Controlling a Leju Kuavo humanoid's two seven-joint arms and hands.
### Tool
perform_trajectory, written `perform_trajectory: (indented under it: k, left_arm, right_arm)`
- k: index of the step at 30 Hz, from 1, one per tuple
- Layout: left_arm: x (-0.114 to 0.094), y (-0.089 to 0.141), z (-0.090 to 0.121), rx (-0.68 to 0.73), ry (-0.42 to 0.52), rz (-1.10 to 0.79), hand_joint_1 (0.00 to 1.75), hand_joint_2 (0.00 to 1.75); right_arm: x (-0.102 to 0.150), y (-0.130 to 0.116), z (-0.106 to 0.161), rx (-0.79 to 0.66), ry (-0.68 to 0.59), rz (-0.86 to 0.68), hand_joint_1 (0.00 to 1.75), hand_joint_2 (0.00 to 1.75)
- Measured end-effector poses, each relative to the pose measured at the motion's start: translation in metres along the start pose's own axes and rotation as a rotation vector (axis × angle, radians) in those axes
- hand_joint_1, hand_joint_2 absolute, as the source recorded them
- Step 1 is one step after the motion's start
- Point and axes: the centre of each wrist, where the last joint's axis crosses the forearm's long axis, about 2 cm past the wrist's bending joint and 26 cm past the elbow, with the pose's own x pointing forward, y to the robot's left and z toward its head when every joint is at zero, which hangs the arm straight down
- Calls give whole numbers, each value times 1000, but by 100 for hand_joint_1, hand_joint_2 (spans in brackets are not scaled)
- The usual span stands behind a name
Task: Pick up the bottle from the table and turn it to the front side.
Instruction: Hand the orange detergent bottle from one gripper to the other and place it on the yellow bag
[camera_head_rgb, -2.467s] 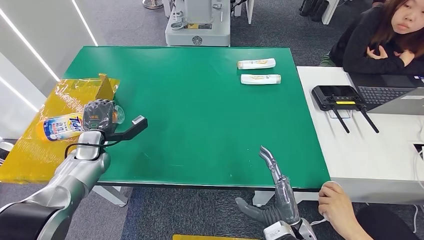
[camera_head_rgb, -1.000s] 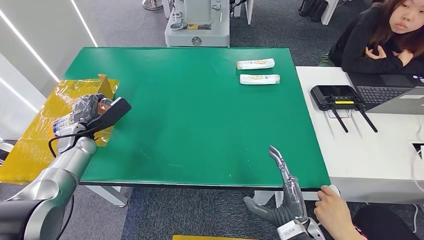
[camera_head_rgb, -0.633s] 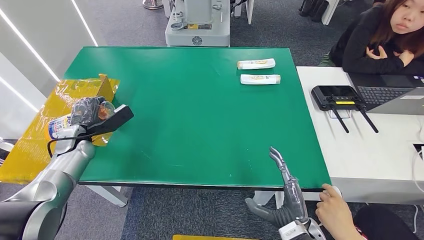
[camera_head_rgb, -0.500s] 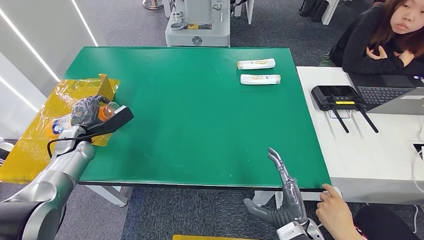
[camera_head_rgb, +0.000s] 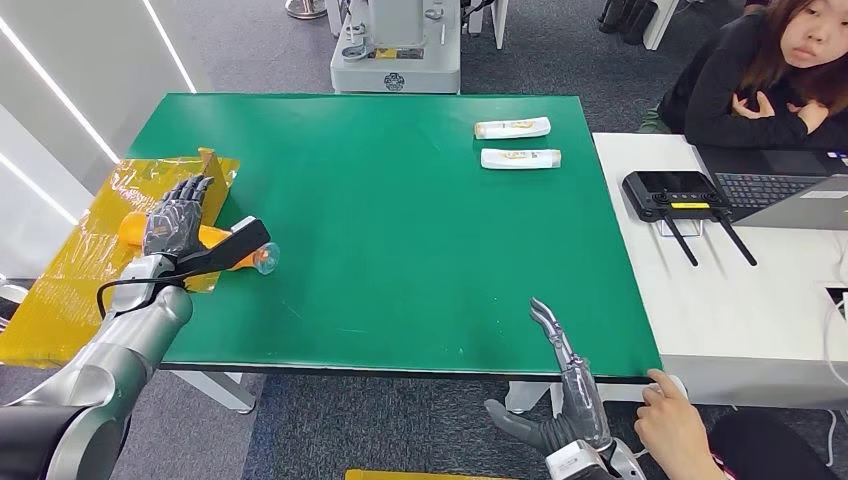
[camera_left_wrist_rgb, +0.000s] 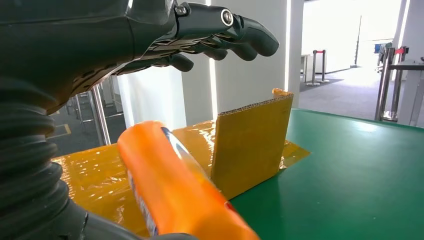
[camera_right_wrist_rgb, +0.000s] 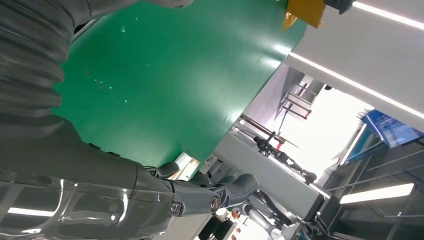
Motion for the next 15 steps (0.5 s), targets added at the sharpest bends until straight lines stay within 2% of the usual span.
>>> perform_trajectory:
  k: [15]
  left_arm:
    - [5,-4,1,23,-12,16,0,175]
  right_arm:
    - [1,2,0,11,7,11,0,175]
